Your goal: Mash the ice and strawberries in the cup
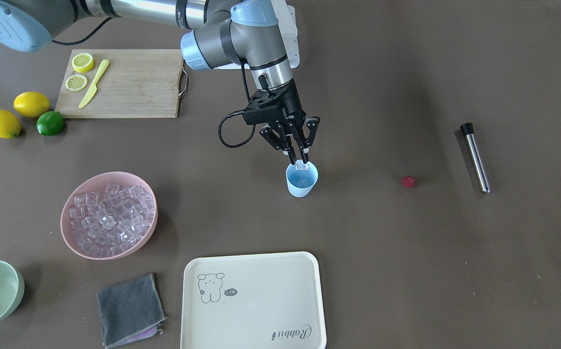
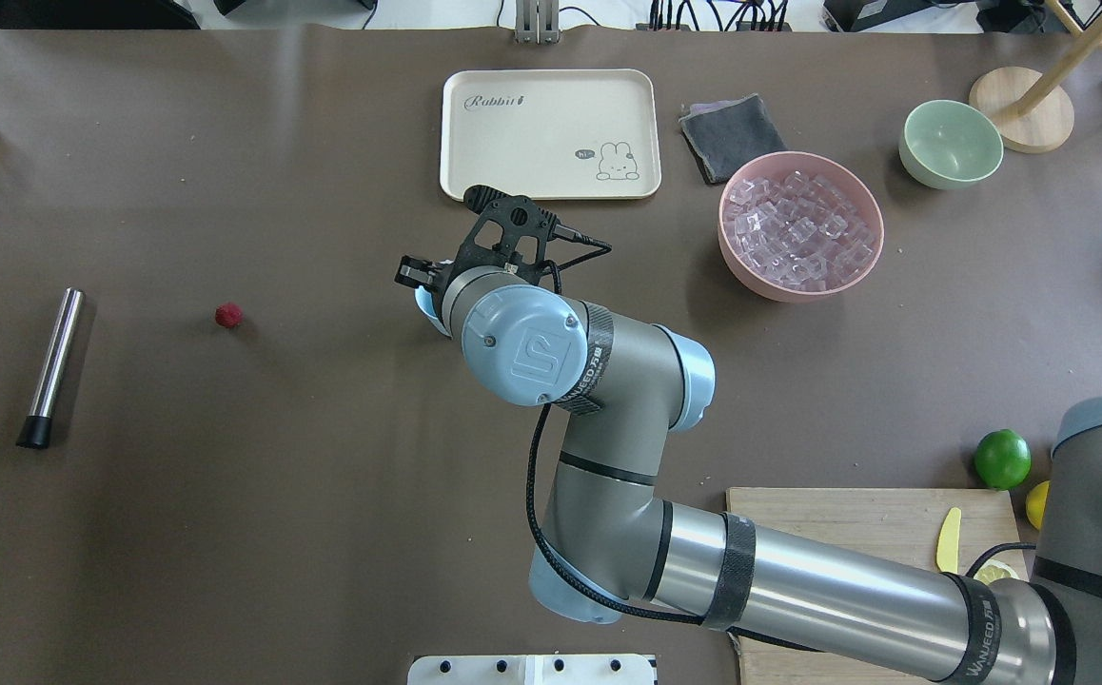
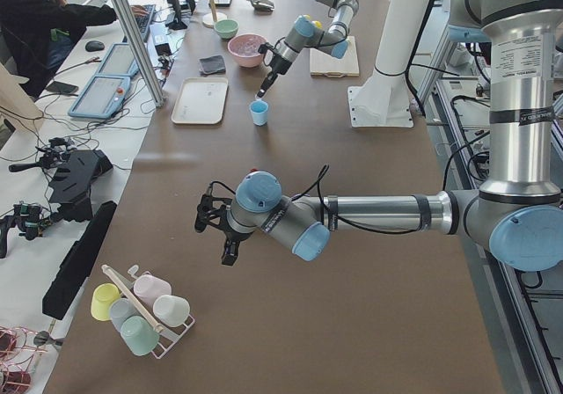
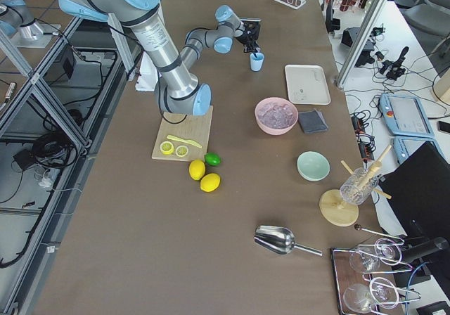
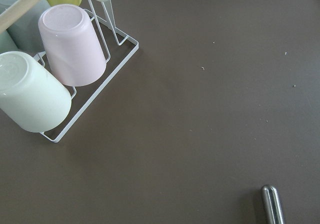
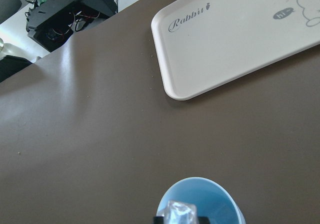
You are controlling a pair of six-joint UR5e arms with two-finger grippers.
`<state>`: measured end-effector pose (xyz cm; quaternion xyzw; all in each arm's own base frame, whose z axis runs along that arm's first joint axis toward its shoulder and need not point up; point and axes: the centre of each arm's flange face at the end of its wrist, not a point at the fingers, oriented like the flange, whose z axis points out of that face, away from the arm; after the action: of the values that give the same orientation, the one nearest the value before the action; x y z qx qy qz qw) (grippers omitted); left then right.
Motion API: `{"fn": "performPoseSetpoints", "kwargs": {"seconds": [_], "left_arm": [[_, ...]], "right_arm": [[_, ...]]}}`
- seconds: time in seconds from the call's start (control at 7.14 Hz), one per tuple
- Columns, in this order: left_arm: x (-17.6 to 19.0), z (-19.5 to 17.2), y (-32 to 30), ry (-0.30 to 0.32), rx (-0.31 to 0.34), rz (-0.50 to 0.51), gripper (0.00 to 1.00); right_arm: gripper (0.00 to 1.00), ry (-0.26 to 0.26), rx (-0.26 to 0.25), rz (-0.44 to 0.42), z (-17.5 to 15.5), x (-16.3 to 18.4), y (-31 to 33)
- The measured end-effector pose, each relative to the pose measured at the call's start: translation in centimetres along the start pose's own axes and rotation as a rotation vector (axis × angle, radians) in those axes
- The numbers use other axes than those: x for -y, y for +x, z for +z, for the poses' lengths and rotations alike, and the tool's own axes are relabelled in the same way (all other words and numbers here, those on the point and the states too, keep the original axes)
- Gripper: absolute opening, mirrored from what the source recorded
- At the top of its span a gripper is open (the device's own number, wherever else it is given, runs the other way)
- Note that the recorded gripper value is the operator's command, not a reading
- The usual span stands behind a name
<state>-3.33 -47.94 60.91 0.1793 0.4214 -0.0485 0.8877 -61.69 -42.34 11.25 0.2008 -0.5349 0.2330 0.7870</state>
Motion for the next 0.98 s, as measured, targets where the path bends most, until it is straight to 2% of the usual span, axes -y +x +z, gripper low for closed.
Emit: {"fn": "performPoseSetpoints", "kwargs": {"seconds": [0.42, 0.7, 0.98], "left_arm": [[0.3, -0.1, 0.2, 0.003, 0.000, 0.002, 0.98], [0.4, 0.0, 0.2, 0.004, 0.000, 0.002, 0.98], [0.3, 0.0, 0.1, 0.002, 0.000, -0.008, 0.98]], "right_arm": [[0.89, 0.000, -0.004, -0.003, -0.1, 0.6, 0.6], [0.89, -0.040, -0.058, -0.062, -0.6, 4.4, 4.0], [0.90, -0.094, -0.078, -0.135, -3.4, 8.7, 9.6]]}}
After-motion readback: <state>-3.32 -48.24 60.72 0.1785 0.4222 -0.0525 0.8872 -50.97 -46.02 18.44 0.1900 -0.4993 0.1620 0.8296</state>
